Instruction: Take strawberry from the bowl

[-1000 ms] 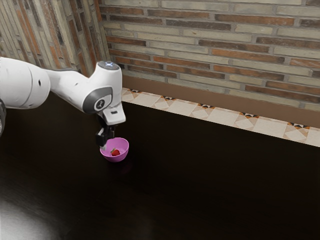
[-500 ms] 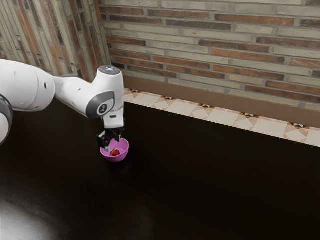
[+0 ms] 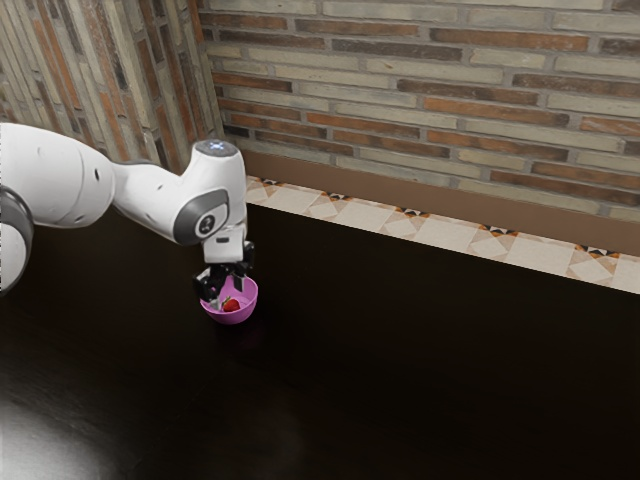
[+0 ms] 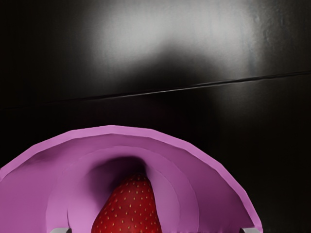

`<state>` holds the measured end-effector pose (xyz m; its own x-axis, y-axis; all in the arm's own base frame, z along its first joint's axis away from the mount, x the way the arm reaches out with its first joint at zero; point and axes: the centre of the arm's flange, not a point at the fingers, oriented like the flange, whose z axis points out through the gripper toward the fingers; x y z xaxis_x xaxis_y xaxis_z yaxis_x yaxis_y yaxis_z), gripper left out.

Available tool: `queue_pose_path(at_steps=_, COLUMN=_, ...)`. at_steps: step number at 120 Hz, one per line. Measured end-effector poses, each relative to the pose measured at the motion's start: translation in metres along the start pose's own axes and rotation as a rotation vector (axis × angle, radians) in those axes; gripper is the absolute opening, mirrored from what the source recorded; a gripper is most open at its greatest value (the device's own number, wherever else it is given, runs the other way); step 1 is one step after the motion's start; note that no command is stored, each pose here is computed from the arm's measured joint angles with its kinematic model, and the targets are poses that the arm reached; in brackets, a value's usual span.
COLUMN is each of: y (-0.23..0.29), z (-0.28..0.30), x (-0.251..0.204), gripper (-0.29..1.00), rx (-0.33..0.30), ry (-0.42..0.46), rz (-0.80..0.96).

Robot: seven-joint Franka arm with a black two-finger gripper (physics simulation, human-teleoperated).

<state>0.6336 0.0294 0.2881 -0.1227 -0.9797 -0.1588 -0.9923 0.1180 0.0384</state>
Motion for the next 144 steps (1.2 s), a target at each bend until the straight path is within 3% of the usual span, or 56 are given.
queue_pose_path(at_steps=144, y=-0.018, z=0.035, x=-0.012, gripper=0.38, rx=0.038, ry=0.003, rz=0.127)
